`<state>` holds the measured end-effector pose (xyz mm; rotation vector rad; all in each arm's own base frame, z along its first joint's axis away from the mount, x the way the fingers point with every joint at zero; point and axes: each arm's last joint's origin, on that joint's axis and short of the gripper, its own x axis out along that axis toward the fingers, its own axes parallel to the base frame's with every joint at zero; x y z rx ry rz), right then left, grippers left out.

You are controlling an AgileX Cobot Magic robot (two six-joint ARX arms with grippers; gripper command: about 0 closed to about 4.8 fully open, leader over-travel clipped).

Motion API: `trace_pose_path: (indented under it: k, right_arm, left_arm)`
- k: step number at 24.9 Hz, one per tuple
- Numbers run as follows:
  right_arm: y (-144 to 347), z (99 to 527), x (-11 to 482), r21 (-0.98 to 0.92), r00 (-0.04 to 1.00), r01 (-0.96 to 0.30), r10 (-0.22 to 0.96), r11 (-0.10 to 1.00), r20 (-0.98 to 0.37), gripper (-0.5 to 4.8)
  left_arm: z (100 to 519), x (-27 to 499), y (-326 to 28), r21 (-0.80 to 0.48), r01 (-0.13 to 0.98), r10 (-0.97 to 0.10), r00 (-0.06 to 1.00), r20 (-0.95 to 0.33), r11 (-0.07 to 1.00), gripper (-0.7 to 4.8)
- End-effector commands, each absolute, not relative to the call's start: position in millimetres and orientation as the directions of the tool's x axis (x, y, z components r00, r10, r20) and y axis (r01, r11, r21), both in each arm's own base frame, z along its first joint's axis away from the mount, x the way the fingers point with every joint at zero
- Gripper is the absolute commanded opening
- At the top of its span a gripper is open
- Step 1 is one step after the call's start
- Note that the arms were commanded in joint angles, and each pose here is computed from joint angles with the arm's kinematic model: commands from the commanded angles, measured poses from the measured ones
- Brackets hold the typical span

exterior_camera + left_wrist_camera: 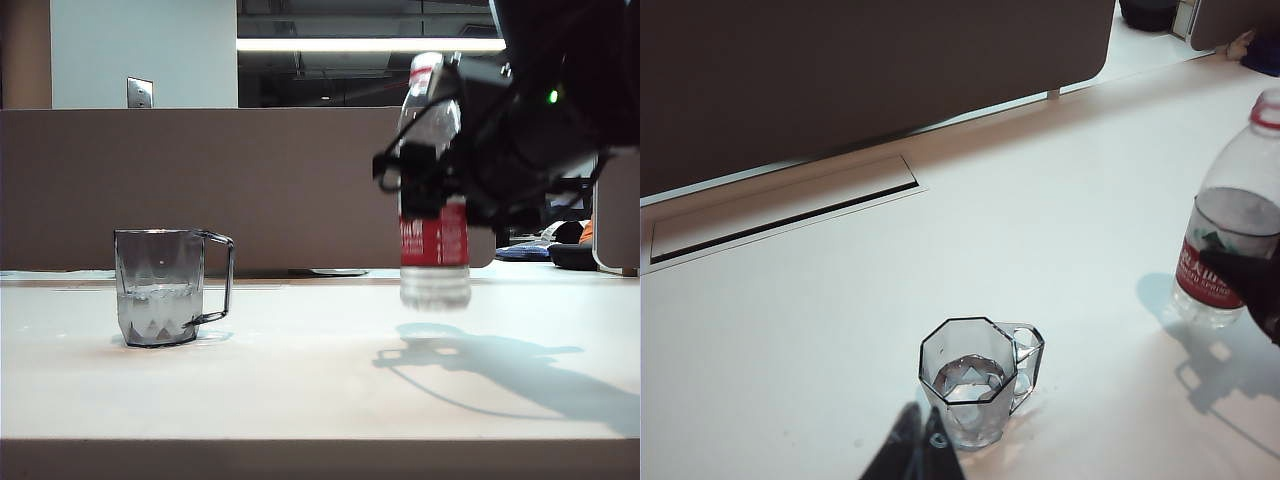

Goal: Pick up the mineral water bottle on the table and pour water into the mug until it's half full.

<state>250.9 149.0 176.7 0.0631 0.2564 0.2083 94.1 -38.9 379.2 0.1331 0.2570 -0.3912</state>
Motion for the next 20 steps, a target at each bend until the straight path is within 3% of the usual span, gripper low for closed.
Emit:
trace_pose_path:
  k: [1, 4, 5, 6, 14, 17, 20]
  right_arm:
    - [150, 171, 258, 0.108, 0.955, -0.187, 0.207, 0.976, -0.215, 2.61]
    - [147, 160, 263, 0.126, 0.951, -0.161, 0.188, 0.979, -0.245, 2.81]
    - [146, 158, 263, 0.121, 0.950, -0.157, 0.183, 0.980, -0.254, 3.50]
    - [146, 158, 263, 0.121, 0.950, -0.157, 0.184, 0.980, -0.254, 3.72]
    - [146, 157, 262, 0.111, 0.943, -0.158, 0.183, 0.981, -0.279, 3.79]
    - [144, 159, 258, 0.092, 0.931, -0.156, 0.177, 0.984, -0.319, 4.63]
    - [142, 166, 254, 0.081, 0.926, -0.156, 0.174, 0.984, -0.334, 4.73]
  left_arm:
    - [381, 94, -39, 0.084, 0.389, -0.357, 0.897, -0.261, 0.917, -0.05]
    - [381, 94, -39, 0.083, 0.389, -0.356, 0.897, -0.261, 0.918, -0.05]
    - [381, 94, -39, 0.084, 0.389, -0.356, 0.897, -0.261, 0.918, -0.05]
    - [381, 94, -39, 0.084, 0.389, -0.356, 0.897, -0.261, 0.918, -0.05]
    - [381, 94, -39, 0.083, 0.389, -0.356, 0.897, -0.261, 0.918, -0.05]
    - [381, 94, -39, 0.083, 0.389, -0.356, 0.897, -0.261, 0.918, -0.05]
    - [381, 94, -39, 0.084, 0.389, -0.356, 0.897, -0.261, 0.917, -0.05]
